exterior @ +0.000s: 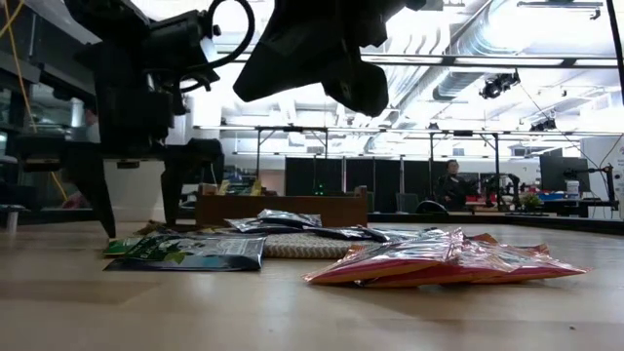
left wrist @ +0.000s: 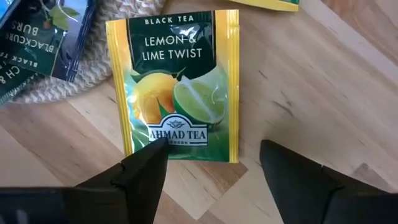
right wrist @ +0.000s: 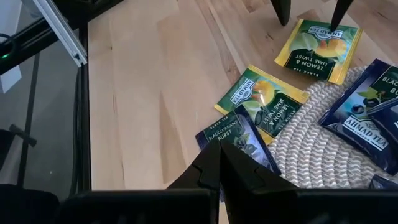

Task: Pick & Place Tea
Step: Put the yellow tea bag into the left section of the wooden organizer

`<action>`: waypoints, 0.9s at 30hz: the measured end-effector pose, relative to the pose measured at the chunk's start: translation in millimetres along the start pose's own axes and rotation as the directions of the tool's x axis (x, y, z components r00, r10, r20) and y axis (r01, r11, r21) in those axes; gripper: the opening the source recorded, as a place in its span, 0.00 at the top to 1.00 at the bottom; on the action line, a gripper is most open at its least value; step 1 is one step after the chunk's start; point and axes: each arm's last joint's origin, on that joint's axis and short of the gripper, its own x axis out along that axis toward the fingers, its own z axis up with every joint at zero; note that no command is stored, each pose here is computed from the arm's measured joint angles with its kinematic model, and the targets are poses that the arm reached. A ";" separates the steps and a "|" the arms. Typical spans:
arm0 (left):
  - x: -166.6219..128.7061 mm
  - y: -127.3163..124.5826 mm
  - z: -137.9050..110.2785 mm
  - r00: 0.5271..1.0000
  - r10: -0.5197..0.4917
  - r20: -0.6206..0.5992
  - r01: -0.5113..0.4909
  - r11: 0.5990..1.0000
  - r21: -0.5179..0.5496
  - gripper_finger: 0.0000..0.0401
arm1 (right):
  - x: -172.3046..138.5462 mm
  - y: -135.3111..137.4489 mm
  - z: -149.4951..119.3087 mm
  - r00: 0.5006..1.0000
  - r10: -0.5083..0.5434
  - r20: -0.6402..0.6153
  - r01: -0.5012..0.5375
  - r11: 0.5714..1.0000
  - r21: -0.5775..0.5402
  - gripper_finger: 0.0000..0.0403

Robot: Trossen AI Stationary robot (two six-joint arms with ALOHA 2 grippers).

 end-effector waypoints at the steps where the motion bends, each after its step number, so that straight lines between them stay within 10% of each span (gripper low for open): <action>1: 0.0 0.1 0.2 1.000 0.002 0.000 -0.002 1.000 -0.006 0.37 | 0.0 -0.1 0.1 1.000 0.000 0.001 0.000 1.000 0.002 1.00; 27: -4.6 11.0 14.3 0.998 -0.054 0.028 0.057 0.986 -0.156 0.37 | -0.5 -0.1 -3.8 1.000 -0.023 -0.017 0.024 1.000 0.014 1.00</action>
